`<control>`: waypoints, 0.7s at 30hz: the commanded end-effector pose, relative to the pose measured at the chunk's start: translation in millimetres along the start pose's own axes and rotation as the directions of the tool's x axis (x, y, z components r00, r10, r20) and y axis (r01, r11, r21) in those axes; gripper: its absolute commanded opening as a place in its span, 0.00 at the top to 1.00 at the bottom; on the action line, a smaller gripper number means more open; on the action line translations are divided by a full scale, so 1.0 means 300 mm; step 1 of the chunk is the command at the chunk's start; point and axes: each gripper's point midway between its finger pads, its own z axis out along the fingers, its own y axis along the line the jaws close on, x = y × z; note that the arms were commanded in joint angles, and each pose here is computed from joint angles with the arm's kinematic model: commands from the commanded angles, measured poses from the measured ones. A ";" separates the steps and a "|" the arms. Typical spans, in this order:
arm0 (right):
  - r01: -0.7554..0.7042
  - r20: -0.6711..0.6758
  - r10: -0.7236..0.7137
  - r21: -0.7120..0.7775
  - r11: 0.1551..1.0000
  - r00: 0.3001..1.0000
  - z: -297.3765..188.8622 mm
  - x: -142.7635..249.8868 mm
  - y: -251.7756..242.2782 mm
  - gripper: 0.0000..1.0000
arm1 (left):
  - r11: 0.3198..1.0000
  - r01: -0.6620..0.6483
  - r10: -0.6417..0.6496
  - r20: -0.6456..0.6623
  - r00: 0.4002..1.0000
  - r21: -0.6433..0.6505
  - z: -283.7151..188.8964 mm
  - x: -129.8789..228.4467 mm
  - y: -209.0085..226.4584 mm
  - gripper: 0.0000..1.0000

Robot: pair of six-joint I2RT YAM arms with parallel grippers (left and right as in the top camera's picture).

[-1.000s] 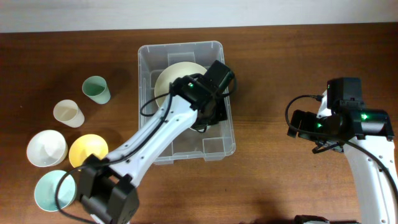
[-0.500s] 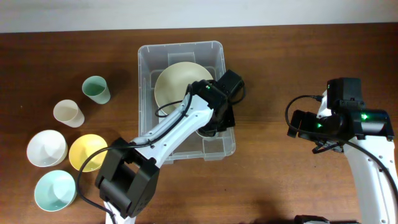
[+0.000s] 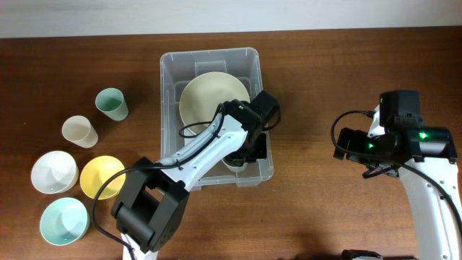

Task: Pack container
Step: 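Carry the grey cup into the container and release it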

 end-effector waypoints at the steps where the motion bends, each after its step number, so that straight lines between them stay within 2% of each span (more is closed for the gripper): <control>1: 0.007 0.001 -0.007 0.014 1.000 1.000 0.002 0.002 -0.003 0.01 | 1.000 -0.024 0.024 -0.022 0.999 0.014 0.014 0.018 -0.016 1.00; 13: 0.007 0.002 -0.007 0.014 1.000 1.000 0.002 0.001 -0.003 0.01 | 0.996 -0.080 0.082 -0.048 0.996 0.041 0.018 0.070 -0.071 0.99; 15: 0.007 0.002 -0.007 0.014 1.000 1.000 0.002 0.001 -0.003 0.01 | 0.996 -0.080 0.082 -0.048 0.996 0.041 0.018 0.070 -0.071 0.88; 17: 0.007 0.002 -0.007 0.014 1.000 1.000 0.002 0.001 -0.003 0.01 | 0.996 -0.080 0.082 -0.048 0.996 0.041 0.018 0.070 -0.071 0.70; 18: 0.007 0.002 -0.007 0.014 1.000 1.000 0.002 0.001 -0.003 0.01 | 0.996 -0.080 0.082 -0.047 0.996 0.041 0.018 0.069 -0.071 0.66; 21: 0.007 0.002 -0.007 0.014 1.000 1.000 0.002 0.001 -0.003 0.01 | 0.996 -0.080 0.082 -0.048 0.995 0.041 0.018 0.070 -0.071 0.66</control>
